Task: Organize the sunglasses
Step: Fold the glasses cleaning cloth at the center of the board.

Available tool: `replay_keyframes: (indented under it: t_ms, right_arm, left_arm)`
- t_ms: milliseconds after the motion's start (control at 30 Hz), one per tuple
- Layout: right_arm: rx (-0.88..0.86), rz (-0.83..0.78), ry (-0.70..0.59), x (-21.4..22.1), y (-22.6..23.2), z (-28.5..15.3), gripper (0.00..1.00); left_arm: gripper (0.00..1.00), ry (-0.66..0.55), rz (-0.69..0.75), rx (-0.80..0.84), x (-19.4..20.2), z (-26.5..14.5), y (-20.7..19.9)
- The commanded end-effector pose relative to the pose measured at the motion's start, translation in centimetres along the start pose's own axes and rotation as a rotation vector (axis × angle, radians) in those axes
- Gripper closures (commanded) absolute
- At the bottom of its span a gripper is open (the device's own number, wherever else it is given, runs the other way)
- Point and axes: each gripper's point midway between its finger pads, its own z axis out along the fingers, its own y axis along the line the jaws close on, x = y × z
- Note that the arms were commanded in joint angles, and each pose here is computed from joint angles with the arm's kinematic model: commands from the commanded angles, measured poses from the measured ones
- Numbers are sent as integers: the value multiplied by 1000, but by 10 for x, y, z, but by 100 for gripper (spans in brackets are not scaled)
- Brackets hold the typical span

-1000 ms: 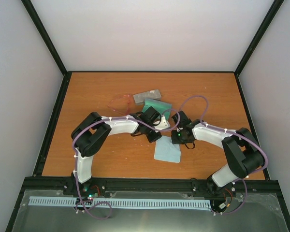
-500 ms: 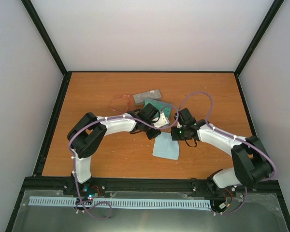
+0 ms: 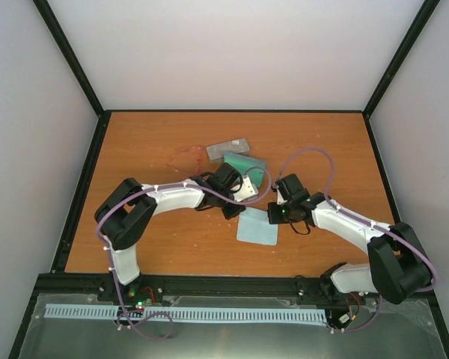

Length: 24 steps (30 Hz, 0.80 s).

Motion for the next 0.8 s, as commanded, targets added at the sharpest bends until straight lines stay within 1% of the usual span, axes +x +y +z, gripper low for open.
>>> replay_keyframes:
  t_ms: [0, 233, 533, 767]
  right_arm:
    - [-16, -8, -10, 3, 0, -5, 97]
    - [-50, -10, 15, 16, 3, 0, 97]
    - [-63, -3, 26, 30, 4, -2, 97]
    - [-78, 10, 62, 49, 3, 4, 97]
  left_arm:
    - [99, -59, -5, 10, -12, -14, -3]
    - [99, -64, -1, 32, -6, -17, -17]
    - [99, -34, 31, 78, 7, -7, -43]
    - [99, -26, 35, 92, 12, -5, -48]
